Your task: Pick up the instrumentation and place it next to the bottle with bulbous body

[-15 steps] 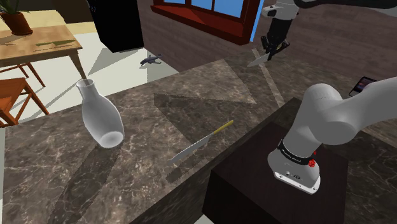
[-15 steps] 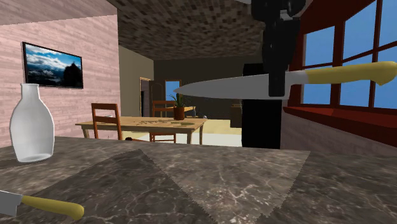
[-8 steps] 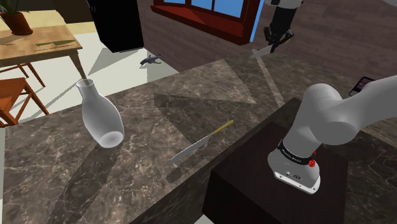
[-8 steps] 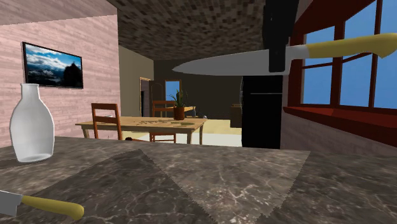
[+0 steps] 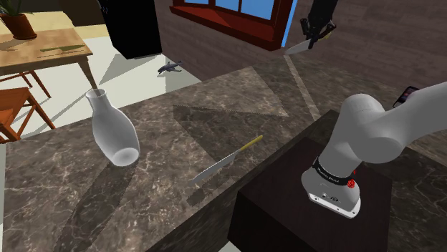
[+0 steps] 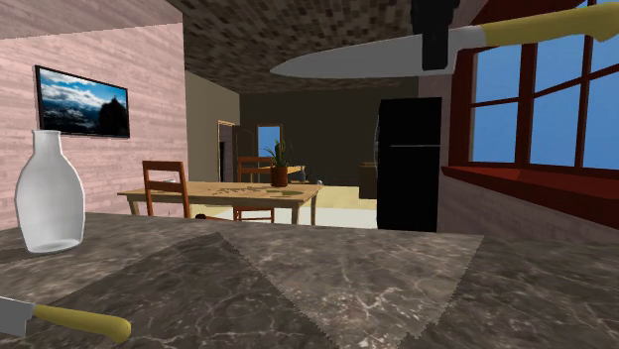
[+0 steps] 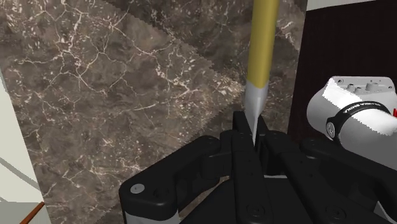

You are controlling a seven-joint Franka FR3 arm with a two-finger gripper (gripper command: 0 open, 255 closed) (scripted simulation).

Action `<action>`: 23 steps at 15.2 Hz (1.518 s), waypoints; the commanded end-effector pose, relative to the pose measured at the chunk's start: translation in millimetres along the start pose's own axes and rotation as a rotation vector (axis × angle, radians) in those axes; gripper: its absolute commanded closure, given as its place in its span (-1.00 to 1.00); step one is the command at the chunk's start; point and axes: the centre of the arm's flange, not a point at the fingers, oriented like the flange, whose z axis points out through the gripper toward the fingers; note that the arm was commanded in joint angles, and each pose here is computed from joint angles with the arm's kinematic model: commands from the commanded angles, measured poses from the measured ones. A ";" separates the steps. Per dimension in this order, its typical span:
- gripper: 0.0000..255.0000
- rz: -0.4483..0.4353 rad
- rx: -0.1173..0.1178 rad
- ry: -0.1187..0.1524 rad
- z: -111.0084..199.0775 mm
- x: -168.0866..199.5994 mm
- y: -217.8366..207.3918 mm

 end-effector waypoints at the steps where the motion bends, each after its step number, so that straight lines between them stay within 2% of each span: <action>1: 1.00 0.000 0.000 0.000 -10.8 0.3 0.1; 7: 1.00 0.000 0.000 0.000 -39.7 -0.3 0.0; 23: 1.00 0.000 0.000 0.000 -44.5 204.4 52.0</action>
